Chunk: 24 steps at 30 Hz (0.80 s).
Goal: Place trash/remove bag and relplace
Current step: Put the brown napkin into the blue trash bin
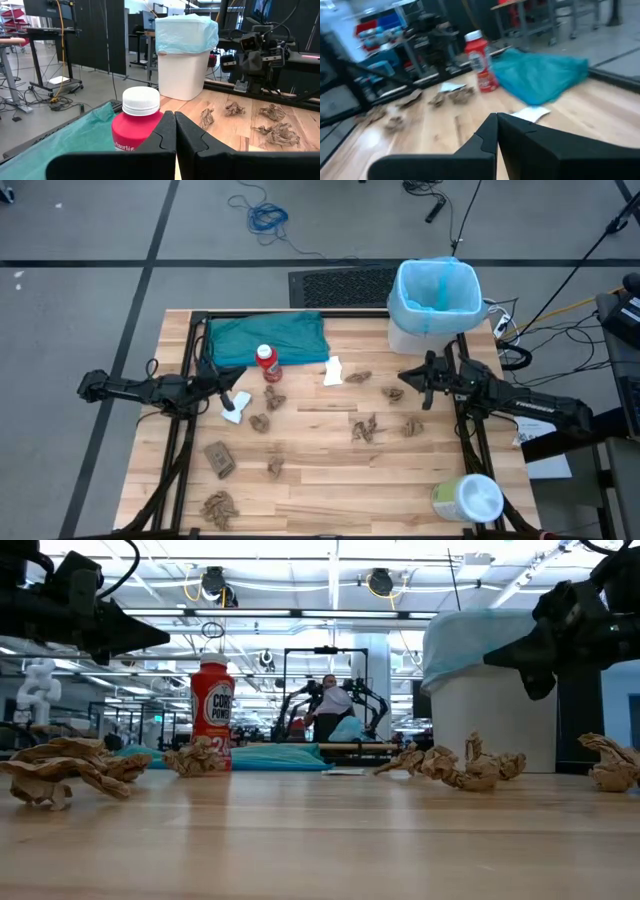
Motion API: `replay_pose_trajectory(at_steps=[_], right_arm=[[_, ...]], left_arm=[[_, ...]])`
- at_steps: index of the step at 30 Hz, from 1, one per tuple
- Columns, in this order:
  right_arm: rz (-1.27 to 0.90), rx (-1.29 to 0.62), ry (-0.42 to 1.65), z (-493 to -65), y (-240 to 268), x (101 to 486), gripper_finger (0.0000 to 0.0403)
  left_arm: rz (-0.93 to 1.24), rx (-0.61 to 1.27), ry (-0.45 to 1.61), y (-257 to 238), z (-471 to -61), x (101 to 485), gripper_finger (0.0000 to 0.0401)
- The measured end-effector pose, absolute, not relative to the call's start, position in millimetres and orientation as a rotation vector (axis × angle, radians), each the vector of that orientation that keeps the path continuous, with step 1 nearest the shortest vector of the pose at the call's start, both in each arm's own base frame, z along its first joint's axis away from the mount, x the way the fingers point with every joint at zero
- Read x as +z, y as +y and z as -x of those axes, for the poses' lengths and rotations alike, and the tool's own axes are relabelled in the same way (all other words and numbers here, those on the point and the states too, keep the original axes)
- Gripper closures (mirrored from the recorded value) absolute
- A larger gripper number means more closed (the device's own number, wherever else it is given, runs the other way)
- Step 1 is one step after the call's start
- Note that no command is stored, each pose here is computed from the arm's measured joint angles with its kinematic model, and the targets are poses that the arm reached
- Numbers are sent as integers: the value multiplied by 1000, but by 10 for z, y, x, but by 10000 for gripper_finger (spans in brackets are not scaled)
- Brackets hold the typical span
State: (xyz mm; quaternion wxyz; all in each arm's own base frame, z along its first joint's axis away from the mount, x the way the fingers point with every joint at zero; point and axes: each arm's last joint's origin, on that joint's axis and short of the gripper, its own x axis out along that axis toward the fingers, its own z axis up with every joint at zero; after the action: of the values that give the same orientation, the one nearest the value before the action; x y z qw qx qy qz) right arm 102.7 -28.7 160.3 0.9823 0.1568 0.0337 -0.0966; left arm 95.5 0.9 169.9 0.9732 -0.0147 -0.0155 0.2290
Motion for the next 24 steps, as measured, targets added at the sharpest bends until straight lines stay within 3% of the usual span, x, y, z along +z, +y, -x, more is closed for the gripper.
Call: replay_pose_trajectory(at_steps=[8,18,24], right_arm=[[-405,-218,325,-1067,-276,1625,378],[-403,-324,624,-1177,-330,1473,265],[-411,-335,686,-1260,-355,1384,208]], left_arm=[[30,462,-34,9,-955,1701,401],[33,462,-42,10,-955,1709,401],[33,462,-41,9,-955,1708,401]])
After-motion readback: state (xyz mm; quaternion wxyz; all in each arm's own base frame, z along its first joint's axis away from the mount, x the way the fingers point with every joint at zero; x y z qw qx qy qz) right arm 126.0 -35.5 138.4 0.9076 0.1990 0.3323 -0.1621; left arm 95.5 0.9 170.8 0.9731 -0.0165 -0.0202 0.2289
